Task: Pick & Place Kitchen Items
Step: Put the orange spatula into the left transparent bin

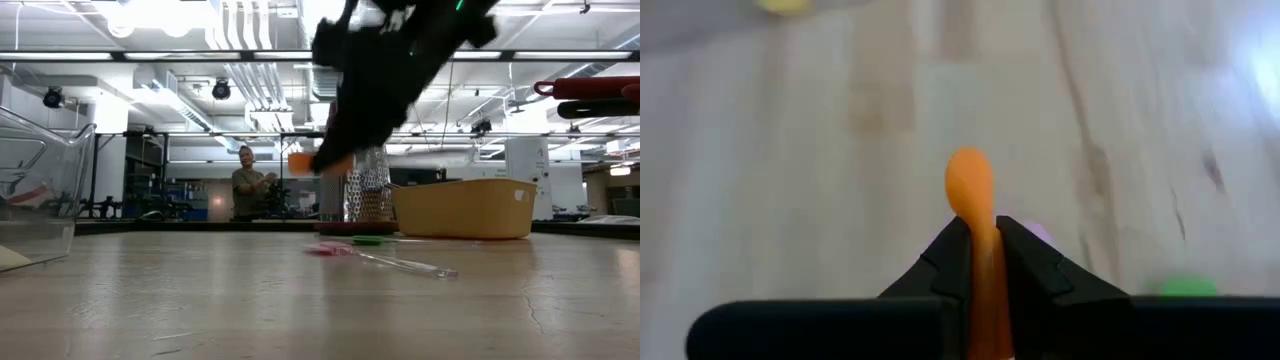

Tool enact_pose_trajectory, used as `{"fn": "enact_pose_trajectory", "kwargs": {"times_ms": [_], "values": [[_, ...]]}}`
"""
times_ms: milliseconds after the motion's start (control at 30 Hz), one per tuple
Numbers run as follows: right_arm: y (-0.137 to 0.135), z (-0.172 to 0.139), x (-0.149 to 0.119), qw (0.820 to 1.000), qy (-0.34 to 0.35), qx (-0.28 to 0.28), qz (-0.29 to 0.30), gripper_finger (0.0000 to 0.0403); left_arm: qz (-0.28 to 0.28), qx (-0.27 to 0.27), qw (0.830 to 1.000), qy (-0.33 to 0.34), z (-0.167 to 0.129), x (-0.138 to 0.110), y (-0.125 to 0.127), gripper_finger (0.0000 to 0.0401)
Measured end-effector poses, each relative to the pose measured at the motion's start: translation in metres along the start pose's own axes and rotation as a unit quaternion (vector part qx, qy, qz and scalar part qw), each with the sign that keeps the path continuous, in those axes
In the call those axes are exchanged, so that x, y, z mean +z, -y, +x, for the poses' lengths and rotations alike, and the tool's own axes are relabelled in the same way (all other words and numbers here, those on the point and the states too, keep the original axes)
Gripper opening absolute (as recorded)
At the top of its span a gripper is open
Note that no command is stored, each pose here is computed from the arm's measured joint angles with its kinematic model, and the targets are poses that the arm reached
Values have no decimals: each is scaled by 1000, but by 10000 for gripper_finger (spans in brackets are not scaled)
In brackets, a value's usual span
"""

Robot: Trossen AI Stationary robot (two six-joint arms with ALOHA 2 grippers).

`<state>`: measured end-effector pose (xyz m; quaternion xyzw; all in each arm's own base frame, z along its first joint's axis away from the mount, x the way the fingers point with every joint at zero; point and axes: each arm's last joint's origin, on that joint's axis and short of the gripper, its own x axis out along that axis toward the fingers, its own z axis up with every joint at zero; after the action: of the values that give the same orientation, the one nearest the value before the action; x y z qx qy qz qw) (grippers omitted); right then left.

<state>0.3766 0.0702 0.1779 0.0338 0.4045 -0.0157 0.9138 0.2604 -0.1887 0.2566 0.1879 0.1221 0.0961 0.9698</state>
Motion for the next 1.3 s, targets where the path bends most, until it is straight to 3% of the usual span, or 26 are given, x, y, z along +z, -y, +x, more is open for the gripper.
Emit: {"fn": "enact_pose_trajectory", "kwargs": {"times_ms": [367,567,767,1300], "values": [[-61,-68,8,987,100,-46,-117,28,-21,1,1000,-1,1,0,-1,145],[-83,-80,11,976,156,-37,-149,28,-16,-4,1000,-1,3,0,-3,145],[-84,-77,17,972,178,-36,-147,29,-23,-21,999,-3,11,-1,-8,145],[-86,-79,22,968,201,-7,-148,29,-34,5,999,-8,26,-6,-16,144]]}}
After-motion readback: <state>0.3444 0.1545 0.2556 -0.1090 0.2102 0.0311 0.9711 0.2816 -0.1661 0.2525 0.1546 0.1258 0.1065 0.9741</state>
